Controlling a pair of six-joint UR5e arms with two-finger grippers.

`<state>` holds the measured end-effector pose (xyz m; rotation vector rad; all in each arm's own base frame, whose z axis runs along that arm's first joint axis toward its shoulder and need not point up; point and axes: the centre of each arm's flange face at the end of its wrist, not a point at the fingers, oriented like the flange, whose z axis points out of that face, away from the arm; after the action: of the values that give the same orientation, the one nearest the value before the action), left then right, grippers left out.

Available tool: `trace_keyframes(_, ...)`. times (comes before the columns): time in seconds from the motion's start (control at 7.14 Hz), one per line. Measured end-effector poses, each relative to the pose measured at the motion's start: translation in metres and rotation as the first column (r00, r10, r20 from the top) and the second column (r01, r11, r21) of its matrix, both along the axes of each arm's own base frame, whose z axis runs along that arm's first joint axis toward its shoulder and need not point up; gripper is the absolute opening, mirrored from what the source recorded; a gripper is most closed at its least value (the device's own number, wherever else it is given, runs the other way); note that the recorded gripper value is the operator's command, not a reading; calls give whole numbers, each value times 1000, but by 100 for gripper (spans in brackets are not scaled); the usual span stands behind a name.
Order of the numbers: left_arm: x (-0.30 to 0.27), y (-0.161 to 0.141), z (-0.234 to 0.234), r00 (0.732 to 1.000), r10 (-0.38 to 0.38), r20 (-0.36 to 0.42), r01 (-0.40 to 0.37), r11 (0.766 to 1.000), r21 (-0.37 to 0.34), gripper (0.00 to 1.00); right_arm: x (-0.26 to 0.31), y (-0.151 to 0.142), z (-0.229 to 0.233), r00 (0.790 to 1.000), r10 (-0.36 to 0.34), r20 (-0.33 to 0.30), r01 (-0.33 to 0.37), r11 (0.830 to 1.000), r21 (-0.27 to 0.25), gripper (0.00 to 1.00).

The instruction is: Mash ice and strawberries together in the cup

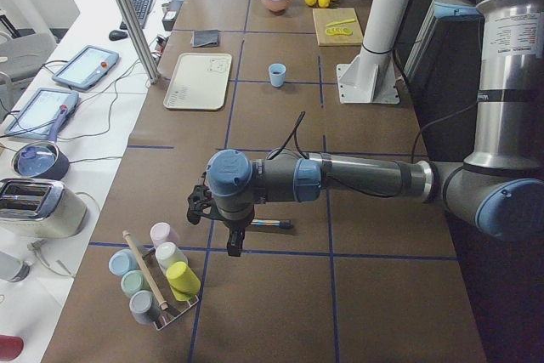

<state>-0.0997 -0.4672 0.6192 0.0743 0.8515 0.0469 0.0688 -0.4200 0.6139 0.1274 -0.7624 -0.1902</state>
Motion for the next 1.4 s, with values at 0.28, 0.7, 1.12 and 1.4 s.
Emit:
trace_keyframes(0.28, 0, -2, -5, 1000, -2, 0, 2, 1000, 8, 100, 0, 0, 1, 1000, 0, 0, 0, 1000, -2, 99)
trace_keyframes(0.7, 0, 8, 12, 1000, -1, 0, 1, 1000, -23, 100, 0, 1, 2, 1000, 0, 0, 0, 1000, -5, 99)
trace_keyframes(1.12, 1, 25, 36, 1000, 2, 2, -1, 998, -56, 100, 0, 1, 1, 1000, 0, 0, 0, 1000, -3, 99)
trace_keyframes(1.4, 1, 25, 38, 1000, 4, 2, -3, 998, -58, 100, 0, 1, 1, 1000, 0, 0, 0, 1000, -2, 99)
